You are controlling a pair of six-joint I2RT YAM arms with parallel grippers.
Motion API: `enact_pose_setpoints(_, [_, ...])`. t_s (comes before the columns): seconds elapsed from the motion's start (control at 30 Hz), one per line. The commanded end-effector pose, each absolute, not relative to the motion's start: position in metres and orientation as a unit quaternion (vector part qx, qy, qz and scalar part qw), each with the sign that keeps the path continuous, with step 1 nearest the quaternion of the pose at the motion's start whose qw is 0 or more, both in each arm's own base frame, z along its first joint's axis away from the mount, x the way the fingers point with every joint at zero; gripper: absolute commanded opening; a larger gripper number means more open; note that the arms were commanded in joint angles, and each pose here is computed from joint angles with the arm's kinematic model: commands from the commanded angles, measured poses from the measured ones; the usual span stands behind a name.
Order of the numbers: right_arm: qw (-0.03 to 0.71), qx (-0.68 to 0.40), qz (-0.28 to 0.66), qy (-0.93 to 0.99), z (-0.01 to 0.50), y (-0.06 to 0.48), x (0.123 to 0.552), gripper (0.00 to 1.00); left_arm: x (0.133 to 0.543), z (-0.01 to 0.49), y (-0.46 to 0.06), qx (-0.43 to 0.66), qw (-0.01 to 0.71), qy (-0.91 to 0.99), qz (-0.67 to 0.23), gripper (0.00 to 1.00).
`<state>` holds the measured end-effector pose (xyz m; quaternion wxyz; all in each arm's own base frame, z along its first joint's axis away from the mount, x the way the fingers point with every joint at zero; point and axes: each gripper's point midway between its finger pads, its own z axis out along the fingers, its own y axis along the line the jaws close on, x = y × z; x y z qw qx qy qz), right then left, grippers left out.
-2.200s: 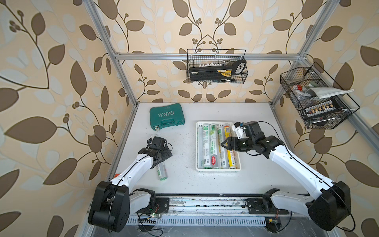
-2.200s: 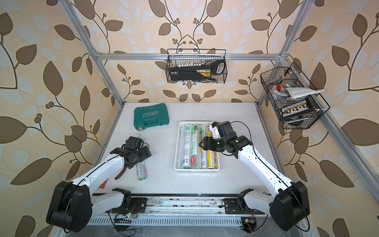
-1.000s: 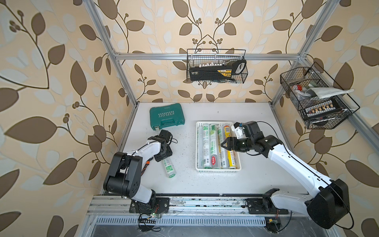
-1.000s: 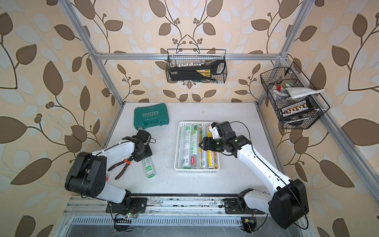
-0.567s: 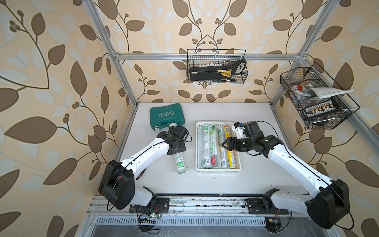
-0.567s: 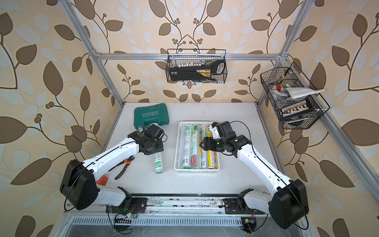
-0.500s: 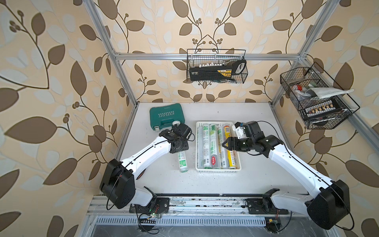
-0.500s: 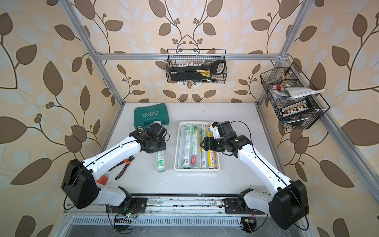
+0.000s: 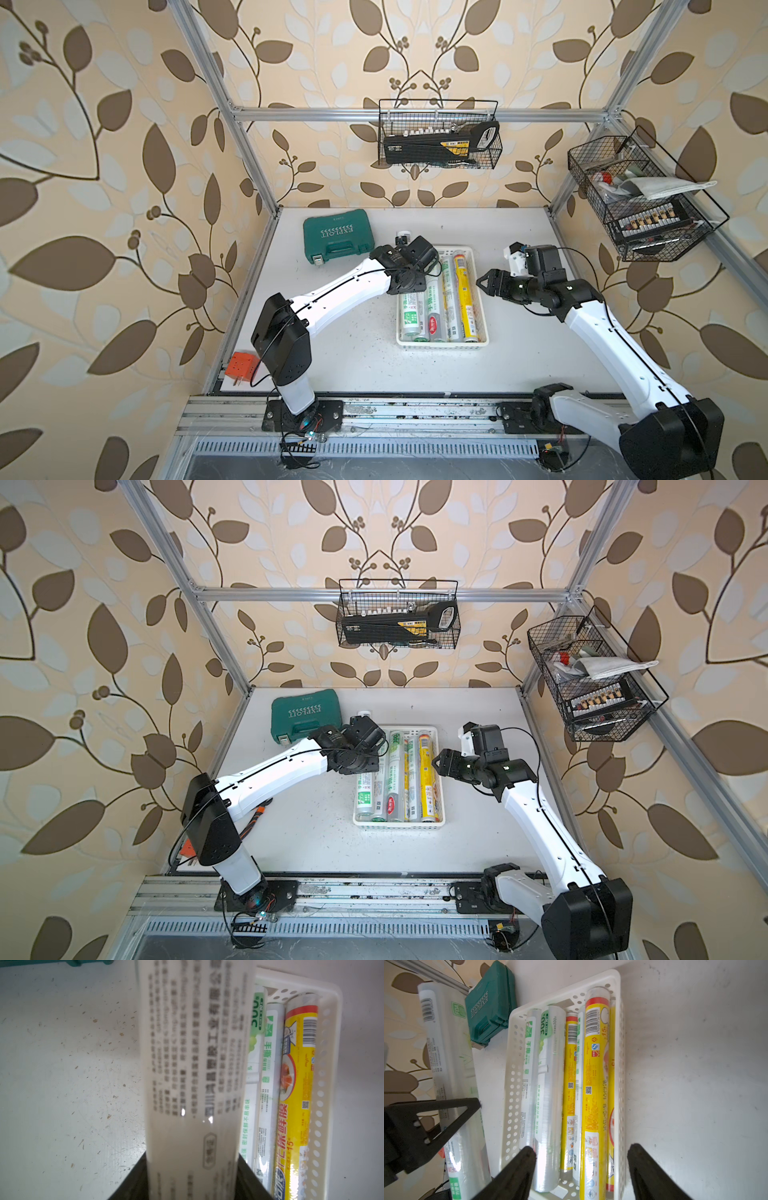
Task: Put the plastic wrap into the basket
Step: Pick up the plastic wrap from the center of the board, then place the plastic wrap in the basket.
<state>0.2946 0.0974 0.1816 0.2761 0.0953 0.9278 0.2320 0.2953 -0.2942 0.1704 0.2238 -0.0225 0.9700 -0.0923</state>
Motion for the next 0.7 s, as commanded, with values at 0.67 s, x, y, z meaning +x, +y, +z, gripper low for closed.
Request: enact_pose_setpoints(0.67, [0.268,0.124,0.204,0.933,0.164,0.065,0.288,0.74,0.317,0.159,-0.427,-0.003,0.237,0.958,-0.160,0.48])
